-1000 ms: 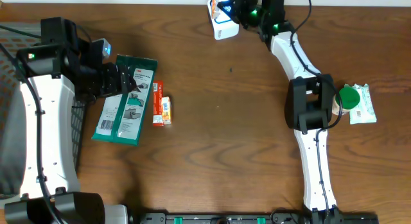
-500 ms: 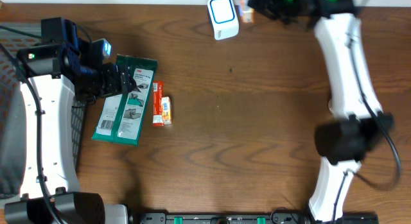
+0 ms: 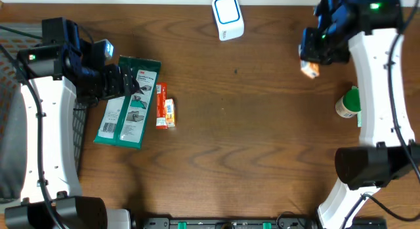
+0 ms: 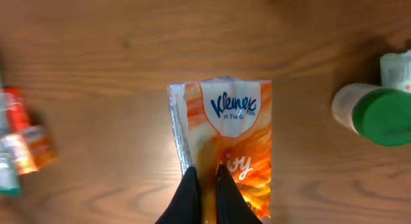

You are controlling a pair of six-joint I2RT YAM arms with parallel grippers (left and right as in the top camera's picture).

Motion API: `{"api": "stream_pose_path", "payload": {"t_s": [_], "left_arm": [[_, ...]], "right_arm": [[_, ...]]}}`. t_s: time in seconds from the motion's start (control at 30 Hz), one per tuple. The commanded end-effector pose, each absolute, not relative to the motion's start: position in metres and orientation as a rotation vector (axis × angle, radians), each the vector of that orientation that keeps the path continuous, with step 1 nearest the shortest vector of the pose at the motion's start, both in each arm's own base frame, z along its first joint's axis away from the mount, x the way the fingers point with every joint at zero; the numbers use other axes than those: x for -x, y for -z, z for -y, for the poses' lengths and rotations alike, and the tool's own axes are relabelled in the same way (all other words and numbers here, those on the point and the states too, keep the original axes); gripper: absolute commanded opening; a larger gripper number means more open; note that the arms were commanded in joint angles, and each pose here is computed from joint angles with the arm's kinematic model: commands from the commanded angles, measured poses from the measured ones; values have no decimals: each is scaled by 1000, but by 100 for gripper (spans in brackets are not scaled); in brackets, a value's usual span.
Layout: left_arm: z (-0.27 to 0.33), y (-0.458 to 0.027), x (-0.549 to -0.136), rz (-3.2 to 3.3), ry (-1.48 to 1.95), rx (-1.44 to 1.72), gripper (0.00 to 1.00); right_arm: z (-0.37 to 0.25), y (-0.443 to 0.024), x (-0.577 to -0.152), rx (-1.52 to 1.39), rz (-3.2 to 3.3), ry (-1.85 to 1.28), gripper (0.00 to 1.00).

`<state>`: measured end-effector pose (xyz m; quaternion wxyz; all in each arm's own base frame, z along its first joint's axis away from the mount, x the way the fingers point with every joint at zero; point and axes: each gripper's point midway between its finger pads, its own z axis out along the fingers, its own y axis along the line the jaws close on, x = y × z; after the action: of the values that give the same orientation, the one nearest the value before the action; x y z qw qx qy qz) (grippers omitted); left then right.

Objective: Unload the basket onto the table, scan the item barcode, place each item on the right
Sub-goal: 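Carry the tissue pack right and lower it onto the table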

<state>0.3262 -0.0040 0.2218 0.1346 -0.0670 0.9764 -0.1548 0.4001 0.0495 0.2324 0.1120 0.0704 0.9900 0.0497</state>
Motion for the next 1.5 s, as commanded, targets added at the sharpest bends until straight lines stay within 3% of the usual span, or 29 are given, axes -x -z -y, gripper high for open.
{"api": "stream_pose_path", "payload": {"t_s": [0.0,0.3,0.43,0.53,0.57,0.63,0.87,1.0,1.07,1.17,1.33,1.47], "left_arm": [[5,-226,-324,-2819,455,198,87],[5,-226,-324,-2819,455,198,87],[5,-226,-324,-2819,455,198,87],[5,-226,-324,-2819,455,198,87],[5,-226,-324,-2819,455,198,87],[5,-226,-324,-2819,455,198,87],[5,-226,-324,-2819,455,198,87],[5,-226,-324,-2819,455,198,87],[5,-226,-324,-2819,455,199,87],[5,-226,-324,-2819,455,198,87],[5,-226,-324,-2819,455,198,87],[5,-226,-324,-2819,455,198,87]], "right_arm": [[-29,-176,-393,-222,-3025,-11,1],[31,-85,-384,-297,-3033,384,1],[40,-57,-383,-269,-3018,405,13],[42,-44,-385,-254,-2999,401,42],[42,-41,-386,-256,-2993,399,56],[42,-39,-385,-256,-2992,399,99],[34,-43,-384,-242,-3011,337,97],[-15,-44,-389,-219,-3034,-96,83],[-43,-48,-395,-195,-3004,-341,72],[-62,-54,-399,-173,-2970,-501,64],[-70,-50,-398,-135,-2975,-474,64],[-56,-28,-390,-128,-3004,-270,64]]}}
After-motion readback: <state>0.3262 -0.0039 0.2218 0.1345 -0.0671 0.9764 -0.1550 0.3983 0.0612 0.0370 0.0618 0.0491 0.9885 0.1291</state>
